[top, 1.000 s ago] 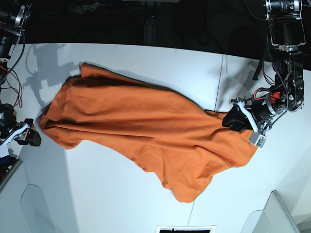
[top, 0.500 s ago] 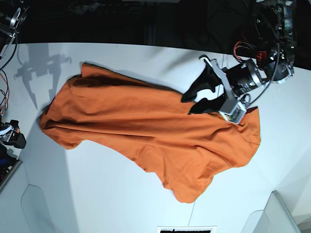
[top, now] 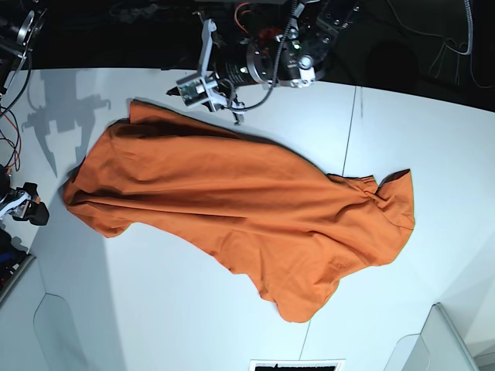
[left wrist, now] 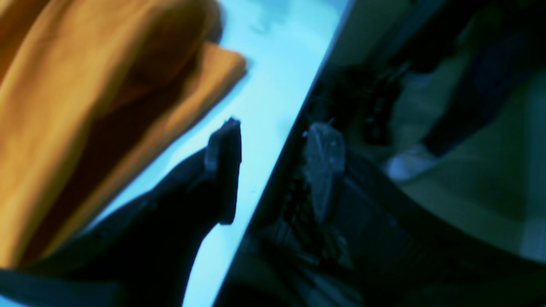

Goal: Layout the t-shirt on the table in an organized manner, then fold the t-shirt properly
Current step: 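Release the t-shirt and move the left gripper to its collar edge, then grasp the collar edge with the left gripper and drag it along the table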

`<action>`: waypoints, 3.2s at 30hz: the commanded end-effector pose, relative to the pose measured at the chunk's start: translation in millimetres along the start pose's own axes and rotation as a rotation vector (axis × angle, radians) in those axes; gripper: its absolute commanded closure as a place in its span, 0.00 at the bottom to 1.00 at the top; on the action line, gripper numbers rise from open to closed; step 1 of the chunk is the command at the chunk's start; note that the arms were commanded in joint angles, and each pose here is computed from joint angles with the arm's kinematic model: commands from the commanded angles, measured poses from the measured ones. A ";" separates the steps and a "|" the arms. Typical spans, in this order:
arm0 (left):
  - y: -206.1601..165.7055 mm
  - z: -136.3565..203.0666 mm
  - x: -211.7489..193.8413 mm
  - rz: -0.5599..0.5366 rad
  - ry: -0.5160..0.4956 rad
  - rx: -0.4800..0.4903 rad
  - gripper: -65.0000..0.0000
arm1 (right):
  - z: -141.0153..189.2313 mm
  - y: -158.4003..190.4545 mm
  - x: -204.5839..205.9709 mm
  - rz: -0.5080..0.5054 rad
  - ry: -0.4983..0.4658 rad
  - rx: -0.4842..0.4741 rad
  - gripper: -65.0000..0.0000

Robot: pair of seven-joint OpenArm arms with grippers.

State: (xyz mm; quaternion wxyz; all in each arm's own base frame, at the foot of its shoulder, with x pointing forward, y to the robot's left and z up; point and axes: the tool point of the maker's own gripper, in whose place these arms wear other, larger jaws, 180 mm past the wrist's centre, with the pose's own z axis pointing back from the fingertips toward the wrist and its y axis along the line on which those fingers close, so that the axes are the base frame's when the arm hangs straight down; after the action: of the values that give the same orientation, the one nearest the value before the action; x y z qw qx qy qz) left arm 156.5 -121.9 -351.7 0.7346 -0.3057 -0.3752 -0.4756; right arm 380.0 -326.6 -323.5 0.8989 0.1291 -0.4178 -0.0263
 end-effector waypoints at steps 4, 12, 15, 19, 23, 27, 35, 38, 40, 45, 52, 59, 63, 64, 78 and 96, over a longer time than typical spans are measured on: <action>35.0 -19.2 1.9 -0.081 0.024 0.177 0.57 | 8.6 -3.4 25.9 0.022 -0.070 -0.005 0.50; 64.6 -45.1 -17.4 -0.220 0.146 0.196 0.57 | 8.8 -3.4 27.5 0.022 -0.078 -0.006 0.50; 57.0 -48.6 -21.2 -0.244 0.160 0.178 0.57 | 8.7 -3.2 27.8 0.022 -0.079 -0.005 0.50; 51.7 -51.6 -21.7 -0.276 0.160 0.170 0.62 | 8.7 -3.1 28.0 0.021 -0.081 -0.004 0.50; 52.0 -51.4 -22.2 -0.277 0.162 0.173 0.97 | 7.2 -0.6 27.3 0.016 -0.083 0.003 0.51; 49.9 -49.8 -27.6 -0.270 0.189 0.173 1.00 | -2.5 15.0 30.0 0.033 -0.111 0.040 0.51; 2.4 -34.9 -11.8 -0.262 0.125 0.082 1.00 | -38.3 57.0 21.7 0.178 -0.062 0.066 0.51; -10.6 -34.7 -12.6 -0.218 0.118 0.026 1.00 | -49.0 77.8 21.2 0.205 -0.048 0.104 0.51; -16.2 -35.0 -12.1 -0.196 0.108 0.004 1.00 | -54.1 88.9 16.9 0.214 -0.035 0.128 0.51; -14.6 -34.1 -14.5 -0.184 0.118 0.007 1.00 | -64.8 117.6 2.3 0.252 -0.009 0.200 0.51; -14.1 -34.1 -15.0 -0.184 0.121 0.008 1.00 | -70.5 151.2 -1.5 0.214 -0.029 0.302 0.65; -13.1 -33.9 -15.4 -0.187 0.123 0.012 1.00 | -72.7 167.8 7.1 0.206 -0.043 0.343 1.00; 5.3 -29.6 -18.4 -0.169 0.133 0.060 1.00 | -72.8 166.4 -1.8 0.211 0.007 0.342 1.00; 13.3 -27.4 -19.7 -0.158 0.135 0.080 1.00 | -72.8 165.8 -5.1 0.215 0.023 0.341 1.00; 103.5 22.6 -40.5 0.049 0.092 0.236 1.00 | -65.5 172.2 -46.5 0.196 0.200 0.407 1.00; 144.3 93.1 -96.6 0.121 0.202 0.261 1.00 | -65.2 158.0 -106.6 0.260 0.362 0.340 1.00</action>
State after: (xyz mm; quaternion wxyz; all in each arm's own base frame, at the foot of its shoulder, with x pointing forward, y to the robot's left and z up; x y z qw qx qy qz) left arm 236.6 48.9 -403.4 0.8344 -0.1856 -0.3317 -0.3991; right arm 340.0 -135.7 -414.0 0.9223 0.2406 -0.2469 0.1745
